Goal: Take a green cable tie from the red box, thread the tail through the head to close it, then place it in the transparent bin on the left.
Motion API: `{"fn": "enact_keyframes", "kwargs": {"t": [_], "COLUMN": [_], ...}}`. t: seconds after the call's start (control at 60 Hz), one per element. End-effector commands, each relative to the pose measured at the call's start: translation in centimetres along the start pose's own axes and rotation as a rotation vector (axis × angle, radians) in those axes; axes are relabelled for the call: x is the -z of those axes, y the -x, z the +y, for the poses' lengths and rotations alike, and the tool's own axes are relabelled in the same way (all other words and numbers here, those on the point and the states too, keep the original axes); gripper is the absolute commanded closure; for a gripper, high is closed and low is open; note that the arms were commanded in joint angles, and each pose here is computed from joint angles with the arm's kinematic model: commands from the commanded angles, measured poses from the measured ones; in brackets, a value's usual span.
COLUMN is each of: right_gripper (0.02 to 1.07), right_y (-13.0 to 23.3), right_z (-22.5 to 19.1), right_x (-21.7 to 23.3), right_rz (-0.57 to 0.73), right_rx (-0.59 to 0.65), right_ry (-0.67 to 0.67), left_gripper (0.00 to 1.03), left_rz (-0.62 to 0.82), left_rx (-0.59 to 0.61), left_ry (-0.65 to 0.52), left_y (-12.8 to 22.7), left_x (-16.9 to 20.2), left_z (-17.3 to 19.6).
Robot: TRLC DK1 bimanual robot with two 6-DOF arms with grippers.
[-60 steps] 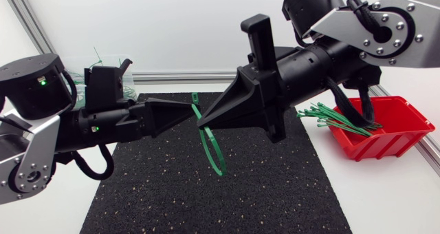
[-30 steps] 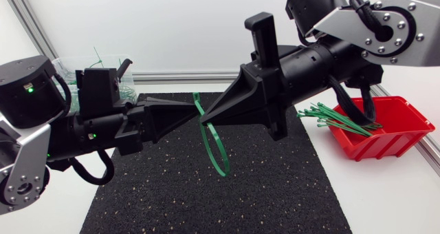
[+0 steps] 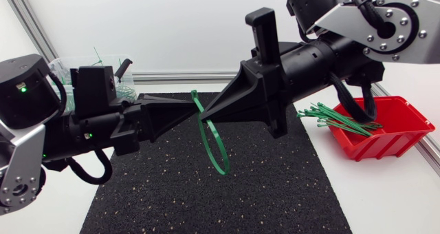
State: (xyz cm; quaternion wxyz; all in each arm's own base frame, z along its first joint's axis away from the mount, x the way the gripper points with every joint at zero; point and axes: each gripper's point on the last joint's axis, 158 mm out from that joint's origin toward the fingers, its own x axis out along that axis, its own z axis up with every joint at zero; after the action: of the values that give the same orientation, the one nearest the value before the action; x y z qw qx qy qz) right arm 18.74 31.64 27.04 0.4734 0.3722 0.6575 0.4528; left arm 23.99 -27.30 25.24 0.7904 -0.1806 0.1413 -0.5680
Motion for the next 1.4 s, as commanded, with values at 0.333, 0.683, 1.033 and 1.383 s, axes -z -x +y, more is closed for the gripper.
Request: {"fn": "enact_keyframes", "kwargs": {"t": [0.333, 0.683, 1.033, 1.383], "right_gripper": [1.01, 1.01, 1.01, 1.01], "right_y": [-0.6, -1.1, -0.9, -1.2], "right_z": [1.3, 1.6, 2.1, 1.2], "right_x": [3.1, 3.0, 2.1, 0.7], "right_rz": [0.043, 0.048, 0.028, 0.030], "right_rx": [-0.009, -0.006, -0.028, -0.032], "right_ry": [0.035, 0.028, 0.017, -0.007], "left_gripper": [1.00, 1.00, 1.00, 1.00], "left_rz": [-0.024, -0.041, -0.032, -0.034], "left_rx": [-0.004, -0.008, -0.011, -0.008], "left_ry": [-0.033, -0.069, -0.077, -0.084], "left_y": [1.2, 2.1, 2.1, 2.0], "left_x": [-0.6, -0.8, -0.3, -0.3], "left_z": [-0.9, -1.3, -1.1, -1.3]}}
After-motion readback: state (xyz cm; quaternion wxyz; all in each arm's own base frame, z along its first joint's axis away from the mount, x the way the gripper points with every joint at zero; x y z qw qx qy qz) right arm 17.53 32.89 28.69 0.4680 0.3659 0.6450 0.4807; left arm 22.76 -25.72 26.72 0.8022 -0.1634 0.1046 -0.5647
